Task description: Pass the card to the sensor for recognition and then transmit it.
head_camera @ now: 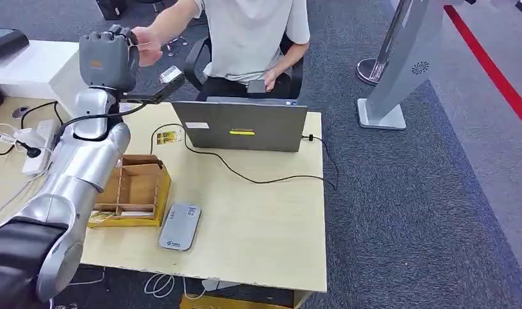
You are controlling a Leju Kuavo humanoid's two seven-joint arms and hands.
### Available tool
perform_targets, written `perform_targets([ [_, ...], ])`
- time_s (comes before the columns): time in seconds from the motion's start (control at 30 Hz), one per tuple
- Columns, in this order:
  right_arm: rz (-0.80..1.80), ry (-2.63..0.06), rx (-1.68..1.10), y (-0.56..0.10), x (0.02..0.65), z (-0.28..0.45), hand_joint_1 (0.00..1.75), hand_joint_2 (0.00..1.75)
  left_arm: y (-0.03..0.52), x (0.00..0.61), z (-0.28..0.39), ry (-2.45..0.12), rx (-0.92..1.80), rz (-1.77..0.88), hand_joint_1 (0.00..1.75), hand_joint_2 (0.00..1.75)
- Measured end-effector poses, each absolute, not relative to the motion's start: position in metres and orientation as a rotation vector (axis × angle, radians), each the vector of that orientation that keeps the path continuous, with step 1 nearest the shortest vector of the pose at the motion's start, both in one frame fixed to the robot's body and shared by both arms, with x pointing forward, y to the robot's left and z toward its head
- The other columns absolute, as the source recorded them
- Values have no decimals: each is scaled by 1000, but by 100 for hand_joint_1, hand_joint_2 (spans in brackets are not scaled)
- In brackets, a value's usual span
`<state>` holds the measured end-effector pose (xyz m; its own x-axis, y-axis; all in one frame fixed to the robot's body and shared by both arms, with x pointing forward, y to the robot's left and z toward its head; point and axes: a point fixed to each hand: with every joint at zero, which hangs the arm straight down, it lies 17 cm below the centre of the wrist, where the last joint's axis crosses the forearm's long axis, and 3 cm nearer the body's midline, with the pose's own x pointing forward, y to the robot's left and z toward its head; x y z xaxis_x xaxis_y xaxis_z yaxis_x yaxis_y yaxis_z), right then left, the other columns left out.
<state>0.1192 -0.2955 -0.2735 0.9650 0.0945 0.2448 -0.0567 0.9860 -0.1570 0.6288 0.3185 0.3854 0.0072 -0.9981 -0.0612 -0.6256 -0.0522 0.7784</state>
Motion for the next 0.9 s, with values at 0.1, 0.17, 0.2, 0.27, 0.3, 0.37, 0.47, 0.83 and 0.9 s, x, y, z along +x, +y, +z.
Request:
perform_targets([
  [0.1, 81, -256, -150, -295, 122, -273, 0, 175, 315, 634, 376, -1653, 1712, -887, 0, 175],
  [0.17, 81, -257, -150, -295, 122, -273, 0, 175, 316, 637, 369, -1637, 1694, -898, 0, 175],
  [0.2, 80, -258, -150, -295, 122, -273, 0, 175, 317, 638, 366, -1632, 1684, -899, 0, 175],
  [0.27, 78, -261, -150, -295, 122, -273, 0, 175, 318, 639, 362, -1628, 1669, -899, 0, 175],
  [0.3, 77, -263, -149, -295, 122, -273, 0, 175, 318, 640, 360, -1630, 1663, -903, 0, 175],
  [0.37, 72, -268, -149, -295, 122, -273, 0, 175, 316, 640, 358, -1639, 1646, -909, 0, 175],
  [0.47, 58, -278, -147, -295, 121, -273, 0, 175, 315, 636, 349, -1680, 1596, -917, 0, 175],
  [0.83, -38, -249, -156, -301, 90, -278, 0, 175, 451, 531, 306, -1848, 1324, -576, 0, 175],
  [0.9, -47, -246, -159, -303, 88, -278, 0, 175, 498, 507, 291, -1830, 1264, -494, 0, 175],
])
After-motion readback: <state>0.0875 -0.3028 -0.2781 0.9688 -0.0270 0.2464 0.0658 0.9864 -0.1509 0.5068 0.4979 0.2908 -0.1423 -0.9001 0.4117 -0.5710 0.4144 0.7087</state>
